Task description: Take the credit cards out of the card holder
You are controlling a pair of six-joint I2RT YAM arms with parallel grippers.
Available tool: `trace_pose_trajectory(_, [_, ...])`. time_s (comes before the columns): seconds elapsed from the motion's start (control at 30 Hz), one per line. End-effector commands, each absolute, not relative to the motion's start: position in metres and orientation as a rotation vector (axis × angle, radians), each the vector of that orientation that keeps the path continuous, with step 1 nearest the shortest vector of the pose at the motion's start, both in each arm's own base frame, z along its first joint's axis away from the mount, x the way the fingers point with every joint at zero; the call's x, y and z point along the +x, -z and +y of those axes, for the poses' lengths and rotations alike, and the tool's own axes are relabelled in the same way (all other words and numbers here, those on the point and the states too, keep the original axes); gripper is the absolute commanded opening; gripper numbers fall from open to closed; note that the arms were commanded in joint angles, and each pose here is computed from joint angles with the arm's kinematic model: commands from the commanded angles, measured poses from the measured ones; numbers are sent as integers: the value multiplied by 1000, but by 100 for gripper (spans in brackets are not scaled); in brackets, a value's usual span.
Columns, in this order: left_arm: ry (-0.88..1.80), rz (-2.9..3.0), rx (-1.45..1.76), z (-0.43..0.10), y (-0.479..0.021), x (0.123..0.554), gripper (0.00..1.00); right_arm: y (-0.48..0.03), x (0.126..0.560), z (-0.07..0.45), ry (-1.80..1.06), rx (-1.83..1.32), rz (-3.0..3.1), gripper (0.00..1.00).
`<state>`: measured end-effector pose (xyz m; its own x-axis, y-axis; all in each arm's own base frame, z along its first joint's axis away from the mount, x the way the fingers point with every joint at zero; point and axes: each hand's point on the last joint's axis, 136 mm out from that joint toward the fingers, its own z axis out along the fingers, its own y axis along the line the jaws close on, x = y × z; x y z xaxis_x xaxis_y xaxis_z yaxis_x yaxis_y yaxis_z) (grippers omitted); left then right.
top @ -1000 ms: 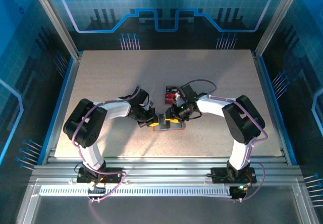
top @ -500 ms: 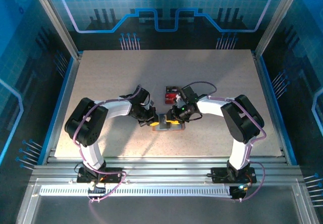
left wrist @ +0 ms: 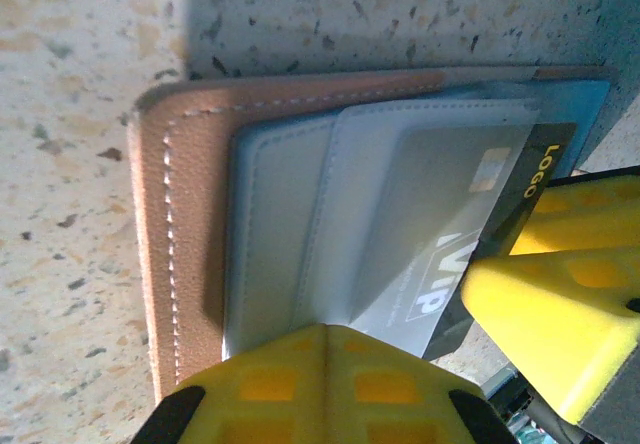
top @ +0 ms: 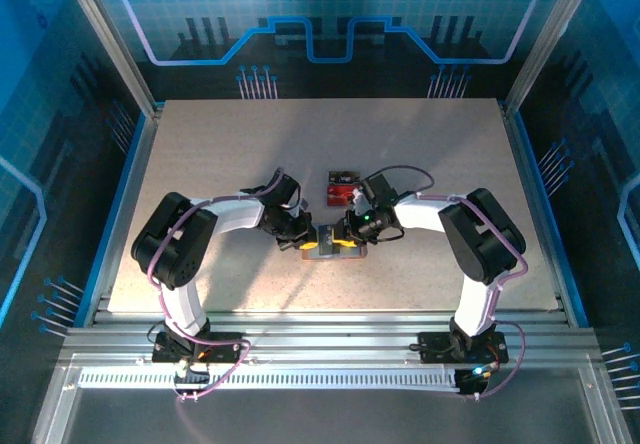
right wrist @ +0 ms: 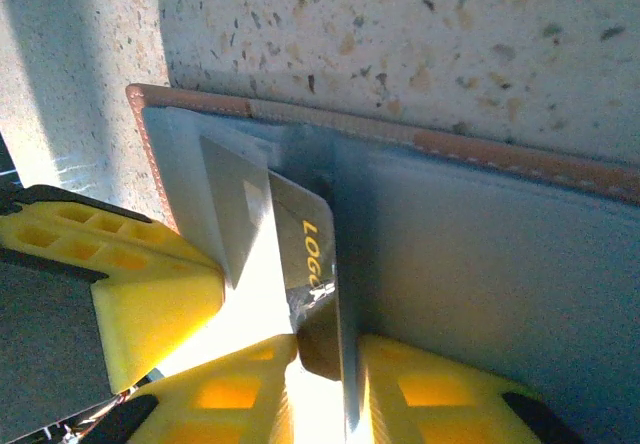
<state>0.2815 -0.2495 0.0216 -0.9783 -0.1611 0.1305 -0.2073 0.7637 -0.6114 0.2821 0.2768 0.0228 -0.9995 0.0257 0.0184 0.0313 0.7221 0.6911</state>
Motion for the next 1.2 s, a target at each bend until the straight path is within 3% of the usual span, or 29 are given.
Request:
trace_pose_trajectory(0.0, [-912, -2888, 289, -243, -9, 274, 0, -28, 283, 272, 1204, -79, -2903, 21])
trace_pose_trajectory(1.17, [-872, -2897, 258, -238, -5, 271, 0, -38, 280, 251, 1188, -95, -2932, 8])
